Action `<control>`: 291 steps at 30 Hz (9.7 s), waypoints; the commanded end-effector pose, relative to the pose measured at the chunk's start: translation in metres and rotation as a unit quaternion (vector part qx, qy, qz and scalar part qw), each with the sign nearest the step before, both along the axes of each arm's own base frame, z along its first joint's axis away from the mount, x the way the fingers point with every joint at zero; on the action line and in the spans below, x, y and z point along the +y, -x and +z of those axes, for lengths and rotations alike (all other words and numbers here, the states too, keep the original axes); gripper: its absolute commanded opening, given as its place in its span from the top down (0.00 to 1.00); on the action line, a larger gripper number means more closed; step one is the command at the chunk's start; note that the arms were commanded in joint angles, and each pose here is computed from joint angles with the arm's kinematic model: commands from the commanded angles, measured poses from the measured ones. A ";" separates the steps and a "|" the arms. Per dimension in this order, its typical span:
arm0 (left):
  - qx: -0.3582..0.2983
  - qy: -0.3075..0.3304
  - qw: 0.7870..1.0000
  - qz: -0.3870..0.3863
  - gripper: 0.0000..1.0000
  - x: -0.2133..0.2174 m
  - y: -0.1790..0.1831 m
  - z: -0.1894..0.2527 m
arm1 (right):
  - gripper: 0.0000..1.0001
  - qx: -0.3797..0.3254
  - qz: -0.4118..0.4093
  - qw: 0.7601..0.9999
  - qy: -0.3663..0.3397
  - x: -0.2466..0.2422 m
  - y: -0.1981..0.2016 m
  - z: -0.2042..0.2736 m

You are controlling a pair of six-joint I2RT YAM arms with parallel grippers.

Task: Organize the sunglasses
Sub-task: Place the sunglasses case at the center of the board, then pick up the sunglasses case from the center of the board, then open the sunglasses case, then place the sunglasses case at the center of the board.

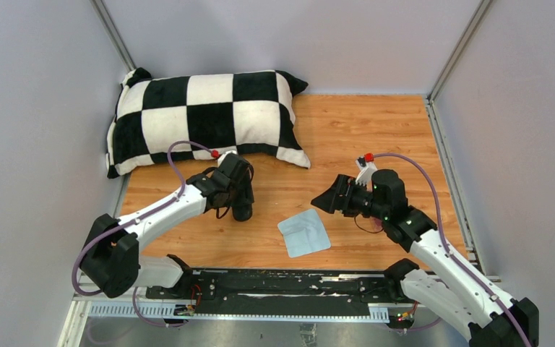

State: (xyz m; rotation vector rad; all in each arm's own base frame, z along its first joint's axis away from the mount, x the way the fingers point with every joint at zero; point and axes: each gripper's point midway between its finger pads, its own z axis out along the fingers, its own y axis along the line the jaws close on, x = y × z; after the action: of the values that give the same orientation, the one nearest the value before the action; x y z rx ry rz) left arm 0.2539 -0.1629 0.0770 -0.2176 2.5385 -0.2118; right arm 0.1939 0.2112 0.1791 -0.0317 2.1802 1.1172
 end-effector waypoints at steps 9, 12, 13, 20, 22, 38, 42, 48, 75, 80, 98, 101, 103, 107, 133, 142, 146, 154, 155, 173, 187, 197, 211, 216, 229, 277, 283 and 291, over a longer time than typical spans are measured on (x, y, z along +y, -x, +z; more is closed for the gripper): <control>0.030 -0.009 0.995 0.099 0.09 0.021 0.014 -0.038 | 0.14 0.028 -0.027 0.998 0.043 -0.018 0.005 -0.028; 0.042 0.000 0.995 0.089 0.05 0.017 0.020 -0.040 | 0.14 0.029 -0.027 0.998 0.045 -0.018 0.005 -0.029; 0.044 0.004 0.995 0.086 0.05 0.016 0.022 -0.039 | 0.14 0.030 -0.028 0.998 0.046 -0.018 0.004 -0.029; 0.049 0.050 0.996 0.052 0.05 -0.008 0.039 -0.031 | 0.15 0.037 -0.032 0.998 0.048 -0.019 0.004 -0.034; 0.047 0.060 0.997 0.029 0.05 -0.022 0.041 -0.028 | 0.15 0.039 -0.033 0.997 0.050 -0.019 0.004 -0.035; -0.038 -0.013 0.994 -0.105 0.04 -0.041 0.006 0.032 | 0.16 0.044 -0.044 0.997 0.048 -0.023 0.007 -0.037; -0.044 -0.100 0.988 -0.111 0.00 -0.016 -0.005 0.043 | 0.16 0.043 -0.042 0.997 0.046 -0.022 0.007 -0.036; 0.020 -0.117 0.986 -0.117 0.00 0.009 -0.006 0.020 | 0.16 0.044 -0.042 0.997 0.041 -0.023 0.010 -0.036; 0.112 -0.151 0.973 -0.132 0.27 0.014 0.009 -0.051 | 0.16 0.046 -0.041 0.997 0.034 -0.023 0.015 -0.040; 0.107 -0.146 0.975 -0.132 0.39 0.011 0.007 -0.048 | 0.16 0.047 -0.041 0.997 0.035 -0.023 0.015 -0.040; -0.025 0.191 0.949 -0.249 0.69 -0.102 0.006 0.075 | 0.16 -0.011 0.055 0.994 -0.098 0.010 -0.041 0.022; -0.033 0.227 0.942 -0.245 0.74 -0.117 -0.001 0.076 | 0.11 -0.021 0.078 0.987 -0.137 0.021 -0.052 0.033; -0.037 0.258 0.934 -0.243 0.76 -0.129 -0.006 0.078 | 0.10 -0.026 0.089 0.982 -0.163 0.028 -0.058 0.038; -0.042 0.335 0.908 -0.248 0.86 -0.157 -0.015 0.092 | 0.09 -0.016 0.097 0.973 -0.209 0.036 -0.071 0.036; -0.018 0.474 0.835 -0.278 1.00 -0.179 -0.011 0.139 | 0.08 -0.007 0.091 0.939 -0.332 0.029 -0.107 0.025; -0.017 0.498 0.819 -0.283 1.00 -0.184 -0.014 0.148 | 0.23 -0.004 0.093 0.936 -0.340 0.029 -0.109 0.033; -0.019 0.511 0.813 -0.279 1.00 -0.185 -0.013 0.150 | 0.38 -0.001 0.093 0.934 -0.344 0.029 -0.109 0.035; -0.040 0.560 0.783 -0.268 1.00 -0.181 -0.015 0.169 | 0.42 0.005 0.093 0.935 -0.343 0.029 -0.107 0.032; -0.044 0.568 0.777 -0.267 1.00 -0.180 -0.015 0.173 | 0.42 0.007 0.092 0.935 -0.343 0.029 -0.107 0.031; -0.049 0.563 0.791 -0.237 1.00 -0.172 -0.023 0.161 | 0.52 0.052 0.081 0.954 -0.284 0.029 -0.103 -0.018; -0.033 0.524 0.822 -0.223 1.00 -0.171 -0.029 0.130 | 0.51 0.079 0.066 0.993 -0.059 0.023 -0.097 -0.055; -0.040 0.523 0.823 -0.217 1.00 -0.170 -0.031 0.132 | 0.52 0.100 0.077 0.990 0.063 0.028 -0.086 -0.073; -0.051 0.525 0.821 -0.218 1.00 -0.168 -0.030 0.140 | 0.55 0.139 0.057 0.969 0.197 0.014 -0.076 -0.110; -0.053 0.525 0.821 -0.217 1.00 -0.168 -0.030 0.141 | 0.55 0.146 0.058 0.967 0.202 0.013 -0.074 -0.119; -0.045 0.511 0.830 -0.219 1.00 -0.167 -0.030 0.121 | 0.59 0.138 0.068 0.979 0.130 0.033 -0.071 -0.113; -0.084 0.300 0.934 -0.175 0.00 -0.083 0.010 0.089 | 1.00 0.246 -0.343 0.893 0.155 -0.086 -0.120 -0.148; -0.067 0.296 0.938 -0.165 0.00 -0.072 0.028 0.072 | 1.00 0.240 -0.356 0.890 0.156 -0.091 -0.132 -0.155; -0.070 0.279 0.946 -0.152 0.00 -0.061 0.034 0.068 | 0.66 0.211 -0.307 0.916 0.149 -0.085 -0.142 -0.135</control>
State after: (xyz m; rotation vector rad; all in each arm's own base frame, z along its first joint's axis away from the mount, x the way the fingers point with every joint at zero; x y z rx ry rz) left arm 0.2210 -0.2322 0.1461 -0.0103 2.3030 -1.0829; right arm 0.3308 0.1280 0.0275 0.8577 2.4700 0.4258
